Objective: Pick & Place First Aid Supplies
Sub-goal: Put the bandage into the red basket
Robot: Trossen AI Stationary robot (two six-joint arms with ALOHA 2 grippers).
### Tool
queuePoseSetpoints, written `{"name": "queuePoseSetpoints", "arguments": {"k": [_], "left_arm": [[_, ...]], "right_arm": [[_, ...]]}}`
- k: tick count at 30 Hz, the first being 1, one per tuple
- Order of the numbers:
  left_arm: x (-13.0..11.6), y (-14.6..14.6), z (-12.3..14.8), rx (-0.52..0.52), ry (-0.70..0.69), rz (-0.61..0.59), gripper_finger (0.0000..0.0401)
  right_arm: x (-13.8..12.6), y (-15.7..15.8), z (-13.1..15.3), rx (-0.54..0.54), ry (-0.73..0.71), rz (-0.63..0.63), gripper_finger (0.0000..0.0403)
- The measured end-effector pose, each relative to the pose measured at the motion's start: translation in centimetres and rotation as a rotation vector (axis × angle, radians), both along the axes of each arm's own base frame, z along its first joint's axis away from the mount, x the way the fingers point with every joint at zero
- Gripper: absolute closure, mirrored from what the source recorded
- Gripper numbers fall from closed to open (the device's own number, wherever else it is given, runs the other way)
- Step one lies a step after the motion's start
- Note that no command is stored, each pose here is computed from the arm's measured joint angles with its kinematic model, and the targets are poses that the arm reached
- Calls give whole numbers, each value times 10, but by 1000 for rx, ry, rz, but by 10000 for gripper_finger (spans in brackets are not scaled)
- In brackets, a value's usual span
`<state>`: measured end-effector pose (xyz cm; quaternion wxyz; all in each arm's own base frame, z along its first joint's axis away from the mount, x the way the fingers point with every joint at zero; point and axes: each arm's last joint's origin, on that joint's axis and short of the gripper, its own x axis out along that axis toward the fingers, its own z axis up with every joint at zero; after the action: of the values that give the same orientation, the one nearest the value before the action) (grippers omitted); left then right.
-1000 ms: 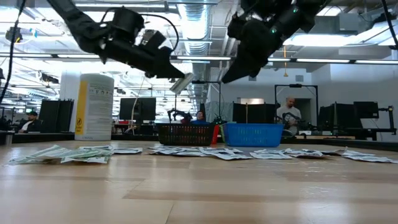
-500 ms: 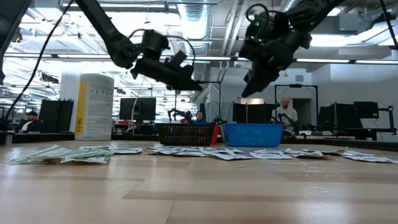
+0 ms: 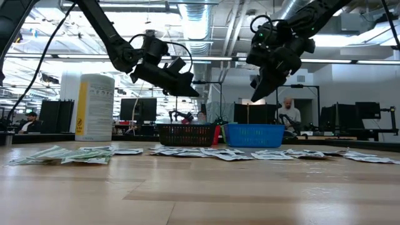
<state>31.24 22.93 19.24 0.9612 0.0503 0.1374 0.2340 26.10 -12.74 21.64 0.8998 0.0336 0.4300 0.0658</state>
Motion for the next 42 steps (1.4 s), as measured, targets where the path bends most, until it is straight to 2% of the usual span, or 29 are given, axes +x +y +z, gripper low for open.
{"name": "queuePoseSetpoints", "arguments": {"k": [4, 10, 18, 24, 28, 34, 38, 42], "left_arm": [[0, 0, 0, -8, 0, -1, 334], [-2, -3, 0, -126, -9, 20, 309], [-24, -39, 39, -185, 172, -36, 315], [-44, -76, 65, -236, 250, -119, 323], [-62, -106, 59, -240, 278, -177, 330], [-95, -147, 38, -294, 287, -220, 341], [-112, -176, 30, -347, 247, -230, 347], [-124, -206, 21, -353, 250, -298, 348]], "right_arm": [[-4, -7, 0, -2, -4, -18, 402], [-3, -18, 4, -50, -58, -55, 402], [10, -25, 16, -164, -226, -64, 402], [19, -18, 22, -170, -297, -61, 402], [29, 0, 22, -159, -287, -79, 402], [47, 48, 22, -173, -256, -109, 402], [54, 82, 22, -132, -253, -138, 402], [57, 117, 22, -90, -247, -163, 402]]}}
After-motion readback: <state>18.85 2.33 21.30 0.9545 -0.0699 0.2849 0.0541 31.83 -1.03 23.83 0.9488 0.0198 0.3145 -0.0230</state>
